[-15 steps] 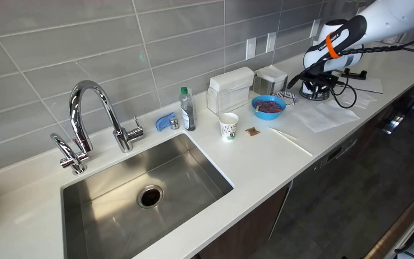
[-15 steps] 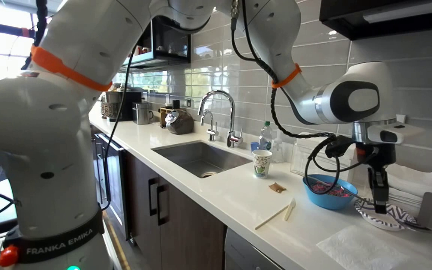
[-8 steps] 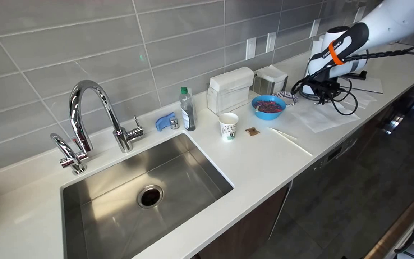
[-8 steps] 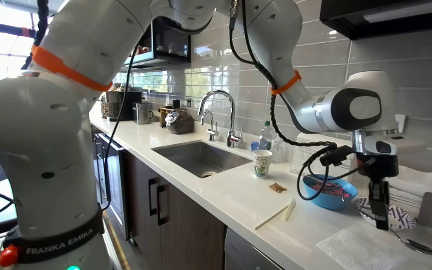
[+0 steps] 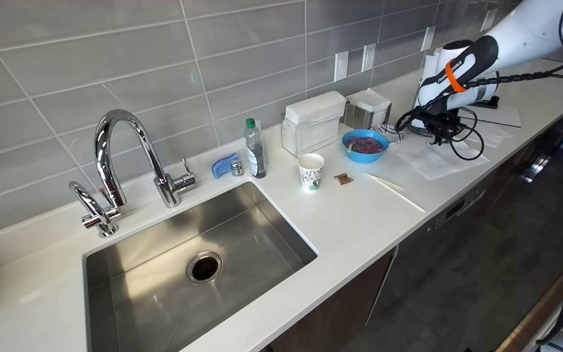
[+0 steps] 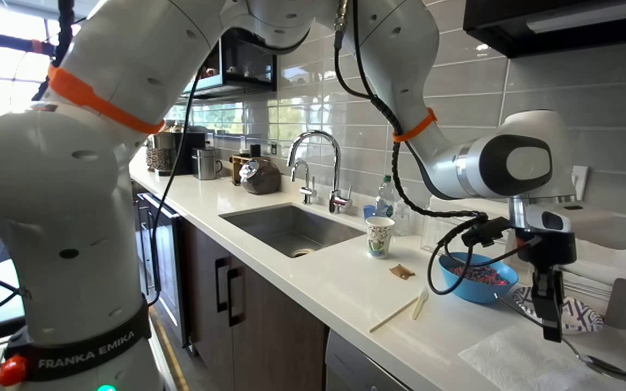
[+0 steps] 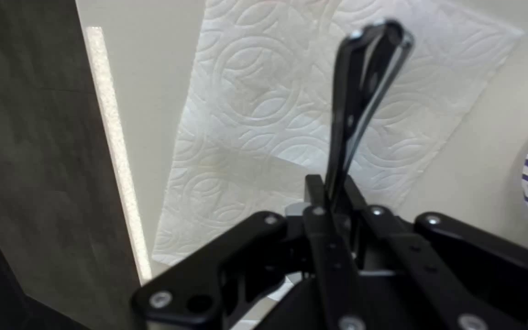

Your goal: Use the spoon to place some contents from the blue bowl inside the coffee cup.

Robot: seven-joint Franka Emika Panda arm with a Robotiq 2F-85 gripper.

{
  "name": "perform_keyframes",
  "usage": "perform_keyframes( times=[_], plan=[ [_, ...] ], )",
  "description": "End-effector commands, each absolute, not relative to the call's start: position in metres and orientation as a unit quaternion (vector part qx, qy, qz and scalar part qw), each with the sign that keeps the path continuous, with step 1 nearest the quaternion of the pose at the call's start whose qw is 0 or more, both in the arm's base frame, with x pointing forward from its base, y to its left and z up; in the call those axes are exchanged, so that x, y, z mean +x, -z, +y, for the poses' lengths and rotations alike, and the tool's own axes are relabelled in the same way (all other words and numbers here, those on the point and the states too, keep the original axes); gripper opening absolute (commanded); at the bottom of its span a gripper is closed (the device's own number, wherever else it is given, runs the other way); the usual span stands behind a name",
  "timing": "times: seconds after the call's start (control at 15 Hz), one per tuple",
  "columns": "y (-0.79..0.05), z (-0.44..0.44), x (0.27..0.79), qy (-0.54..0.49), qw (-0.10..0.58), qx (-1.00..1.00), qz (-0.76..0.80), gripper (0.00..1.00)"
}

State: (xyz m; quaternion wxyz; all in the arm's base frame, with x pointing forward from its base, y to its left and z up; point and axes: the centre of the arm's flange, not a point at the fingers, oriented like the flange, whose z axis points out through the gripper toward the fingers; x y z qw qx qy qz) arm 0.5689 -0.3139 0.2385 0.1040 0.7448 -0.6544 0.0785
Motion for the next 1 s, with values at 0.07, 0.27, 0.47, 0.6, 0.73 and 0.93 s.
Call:
perform_keyframes(
  times=[0.07, 0.27, 0.47, 0.6, 0.73, 0.93],
  plan=[
    [-0.207, -0.327, 0.57, -0.091, 0.126, 0.694, -0.703, 0.03],
    [-0.192, -0.336, 0.572, -0.117, 0.126, 0.654, -0.736, 0.03],
    [-0.177, -0.343, 0.576, -0.143, 0.126, 0.629, -0.754, 0.03],
    [-0.167, -0.348, 0.579, -0.15, 0.128, 0.618, -0.761, 0.03],
    [-0.161, -0.349, 0.581, -0.159, 0.127, 0.615, -0.762, 0.03],
    [-0.167, -0.348, 0.584, -0.163, 0.125, 0.613, -0.763, 0.16]
  ],
)
